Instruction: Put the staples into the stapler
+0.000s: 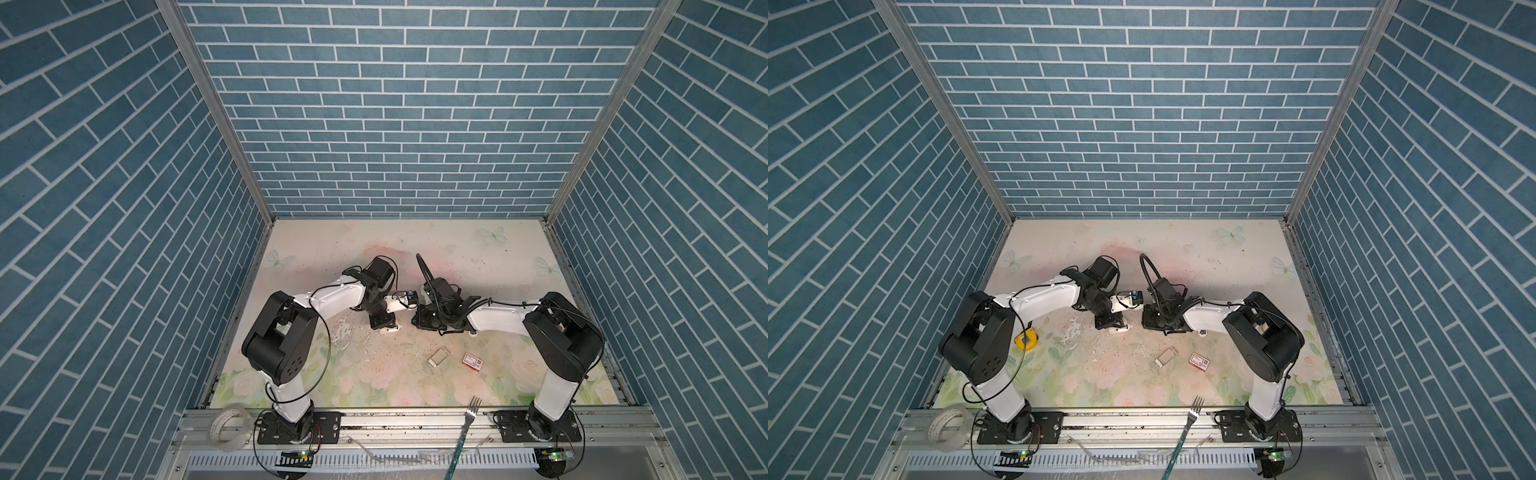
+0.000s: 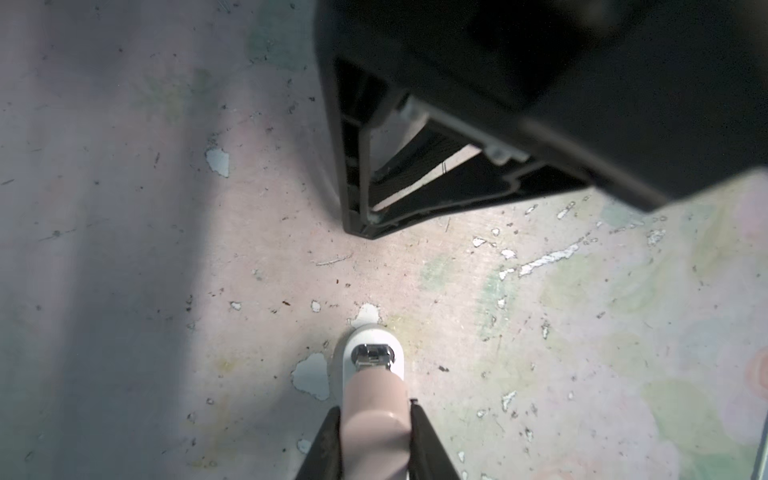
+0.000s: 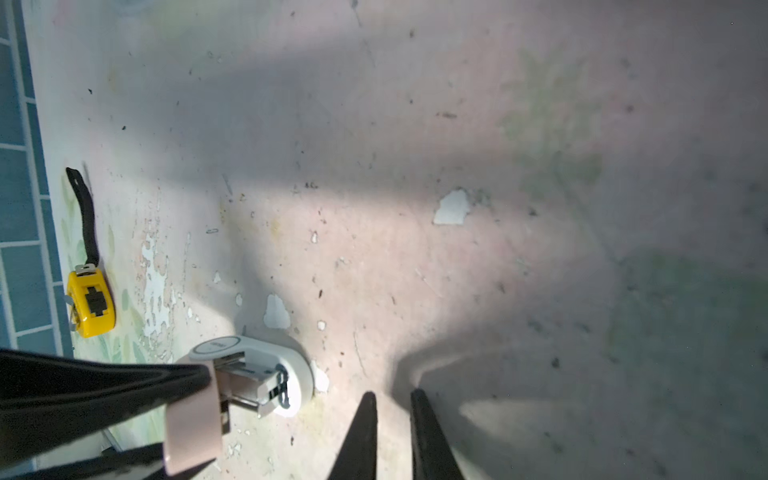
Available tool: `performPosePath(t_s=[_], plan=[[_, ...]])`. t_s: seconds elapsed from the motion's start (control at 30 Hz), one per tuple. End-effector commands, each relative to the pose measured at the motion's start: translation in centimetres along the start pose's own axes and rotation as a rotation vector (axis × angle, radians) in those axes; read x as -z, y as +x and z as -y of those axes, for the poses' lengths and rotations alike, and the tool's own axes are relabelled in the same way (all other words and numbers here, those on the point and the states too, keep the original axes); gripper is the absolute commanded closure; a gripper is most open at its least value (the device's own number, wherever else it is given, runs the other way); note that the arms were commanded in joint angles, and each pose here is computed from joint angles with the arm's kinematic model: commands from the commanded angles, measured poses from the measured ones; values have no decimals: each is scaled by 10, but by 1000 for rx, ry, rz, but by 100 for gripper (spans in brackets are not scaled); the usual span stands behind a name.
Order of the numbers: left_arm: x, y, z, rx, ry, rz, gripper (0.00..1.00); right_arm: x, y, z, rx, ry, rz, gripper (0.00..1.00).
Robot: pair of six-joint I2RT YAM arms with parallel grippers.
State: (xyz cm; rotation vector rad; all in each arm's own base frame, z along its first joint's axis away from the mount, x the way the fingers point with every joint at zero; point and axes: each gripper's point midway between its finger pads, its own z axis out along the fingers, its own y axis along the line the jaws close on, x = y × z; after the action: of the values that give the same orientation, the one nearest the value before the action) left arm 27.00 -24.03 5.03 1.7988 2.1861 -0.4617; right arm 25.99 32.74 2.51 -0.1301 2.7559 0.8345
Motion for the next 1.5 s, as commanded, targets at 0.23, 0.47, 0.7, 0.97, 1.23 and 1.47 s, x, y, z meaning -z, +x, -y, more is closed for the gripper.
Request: performPosePath(t_s=[0.23,0.47,0.7,0.97,1.23,1.47], plan=[[-6,5,0,15,14,-58,85,27,2,16,-22,96,24,83],[-11,9,-1,15,27,-99,92,48,-1,16,-14,107,59,83],[-20,18,-5,2,8,-178,96,70,3,18,-15,109,89,83],[-30,29,-5,-29,-20,-273,100,85,10,29,-20,135,117,83],[-40,44,-10,-63,-56,-383,100,93,15,34,-24,133,134,84],[-45,50,-8,-68,-61,-435,100,98,16,36,-21,135,145,84]])
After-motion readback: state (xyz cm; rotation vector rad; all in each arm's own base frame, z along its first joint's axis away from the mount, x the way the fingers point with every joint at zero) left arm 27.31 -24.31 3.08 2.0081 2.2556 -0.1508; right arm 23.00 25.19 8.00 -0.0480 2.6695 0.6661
